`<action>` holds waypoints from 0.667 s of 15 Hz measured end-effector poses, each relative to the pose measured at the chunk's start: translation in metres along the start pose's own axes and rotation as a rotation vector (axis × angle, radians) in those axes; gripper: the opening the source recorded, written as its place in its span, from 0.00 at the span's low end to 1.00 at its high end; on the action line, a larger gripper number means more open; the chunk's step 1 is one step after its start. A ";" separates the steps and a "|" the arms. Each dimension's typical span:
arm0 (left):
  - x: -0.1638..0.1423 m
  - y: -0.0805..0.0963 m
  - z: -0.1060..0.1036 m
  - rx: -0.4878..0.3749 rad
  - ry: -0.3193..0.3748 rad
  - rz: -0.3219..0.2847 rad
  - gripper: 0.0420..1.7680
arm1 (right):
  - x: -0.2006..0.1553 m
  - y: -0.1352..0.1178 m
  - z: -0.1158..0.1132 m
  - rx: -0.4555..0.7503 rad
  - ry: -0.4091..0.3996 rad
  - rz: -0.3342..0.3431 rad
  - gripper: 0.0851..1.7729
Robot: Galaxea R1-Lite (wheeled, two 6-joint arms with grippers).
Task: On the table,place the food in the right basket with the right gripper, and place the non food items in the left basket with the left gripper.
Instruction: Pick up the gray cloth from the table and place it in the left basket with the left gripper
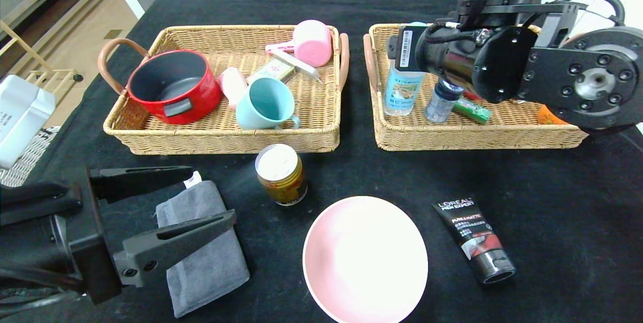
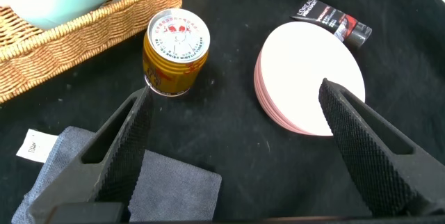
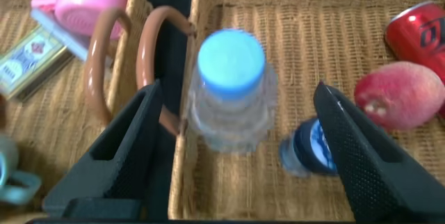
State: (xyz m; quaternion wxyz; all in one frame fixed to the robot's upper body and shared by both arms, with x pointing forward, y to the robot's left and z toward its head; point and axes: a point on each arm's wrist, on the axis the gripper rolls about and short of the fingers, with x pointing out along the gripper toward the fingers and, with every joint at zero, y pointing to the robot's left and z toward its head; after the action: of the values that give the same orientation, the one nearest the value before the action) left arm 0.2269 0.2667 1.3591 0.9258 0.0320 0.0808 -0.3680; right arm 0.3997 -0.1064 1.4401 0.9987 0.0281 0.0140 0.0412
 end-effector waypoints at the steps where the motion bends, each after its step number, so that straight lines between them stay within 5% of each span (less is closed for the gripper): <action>1: 0.000 0.000 0.000 0.000 -0.001 0.000 0.97 | -0.009 -0.001 -0.001 -0.006 0.010 0.012 0.90; 5: -0.001 0.000 0.000 0.014 -0.003 0.002 0.97 | -0.049 -0.017 -0.001 -0.025 0.047 0.096 0.92; 10: -0.007 -0.002 0.003 0.032 -0.018 0.034 0.97 | -0.105 -0.047 -0.025 -0.094 0.157 0.426 0.94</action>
State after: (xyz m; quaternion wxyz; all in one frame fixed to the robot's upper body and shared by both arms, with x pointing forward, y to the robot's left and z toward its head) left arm 0.2204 0.2699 1.3631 0.9319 0.0447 0.0660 -0.3538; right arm 0.2981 -0.1608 1.4150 0.9635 -0.0193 0.0837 0.2536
